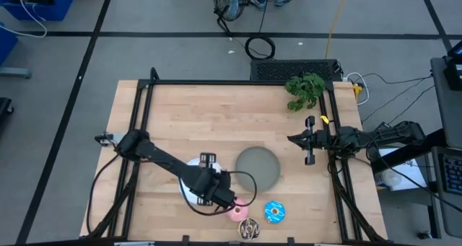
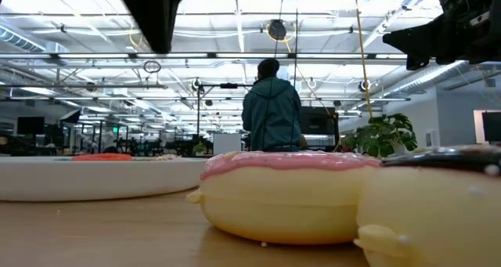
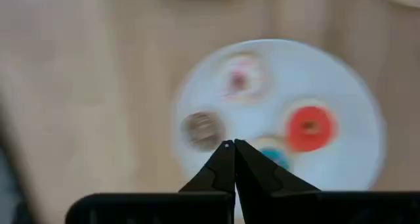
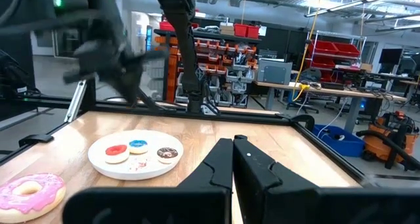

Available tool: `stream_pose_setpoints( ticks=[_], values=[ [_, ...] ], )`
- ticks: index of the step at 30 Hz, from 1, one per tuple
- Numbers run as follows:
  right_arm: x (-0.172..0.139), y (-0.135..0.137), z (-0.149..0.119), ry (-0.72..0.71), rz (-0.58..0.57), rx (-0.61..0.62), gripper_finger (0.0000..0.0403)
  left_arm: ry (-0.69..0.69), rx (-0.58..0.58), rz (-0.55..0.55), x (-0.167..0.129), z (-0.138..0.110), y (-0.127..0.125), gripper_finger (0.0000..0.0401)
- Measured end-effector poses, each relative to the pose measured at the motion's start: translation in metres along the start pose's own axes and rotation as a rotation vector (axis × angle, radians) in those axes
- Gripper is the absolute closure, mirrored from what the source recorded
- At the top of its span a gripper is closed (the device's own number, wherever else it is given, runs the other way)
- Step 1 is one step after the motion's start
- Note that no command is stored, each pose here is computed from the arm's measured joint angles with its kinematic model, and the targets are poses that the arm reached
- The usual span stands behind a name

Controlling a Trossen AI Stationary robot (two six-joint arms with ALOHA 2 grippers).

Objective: Pick & Place donuts
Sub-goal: Put the large blue donut on the gray plate

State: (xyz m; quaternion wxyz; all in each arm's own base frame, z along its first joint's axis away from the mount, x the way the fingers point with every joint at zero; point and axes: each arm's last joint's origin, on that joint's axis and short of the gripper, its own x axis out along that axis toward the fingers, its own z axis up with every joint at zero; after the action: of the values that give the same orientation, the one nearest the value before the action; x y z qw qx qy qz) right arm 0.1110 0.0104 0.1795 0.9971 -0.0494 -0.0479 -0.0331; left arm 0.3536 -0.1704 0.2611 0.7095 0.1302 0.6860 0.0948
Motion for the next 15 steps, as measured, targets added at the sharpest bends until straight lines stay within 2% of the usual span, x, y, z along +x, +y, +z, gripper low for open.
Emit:
stream_pose_setpoints(
  ticks=[2, 5, 9, 15],
  values=[
    [0.0, 0.0, 0.0, -0.001, 0.0, 0.0, 0.0403, -0.057, -0.025, 0.058, -0.017, -0.002, 0.0, 0.0387],
    [0.0, 0.0, 0.0, -0.001, 0.0, 0.0, 0.0403, -0.195, 0.019, 0.038, -0.052, -0.014, -0.001, 0.039],
    [0.0, 0.0, 0.0, 0.0, 0.0, 0.0, 0.0403, -0.351, -0.001, 0.071, -0.098, -0.046, 0.017, 0.0395],
    [0.0, 0.0, -0.001, 0.007, 0.001, -0.002, 0.0403, -0.694, -0.193, 0.127, -0.163, -0.104, 0.055, 0.0397]
  ],
)
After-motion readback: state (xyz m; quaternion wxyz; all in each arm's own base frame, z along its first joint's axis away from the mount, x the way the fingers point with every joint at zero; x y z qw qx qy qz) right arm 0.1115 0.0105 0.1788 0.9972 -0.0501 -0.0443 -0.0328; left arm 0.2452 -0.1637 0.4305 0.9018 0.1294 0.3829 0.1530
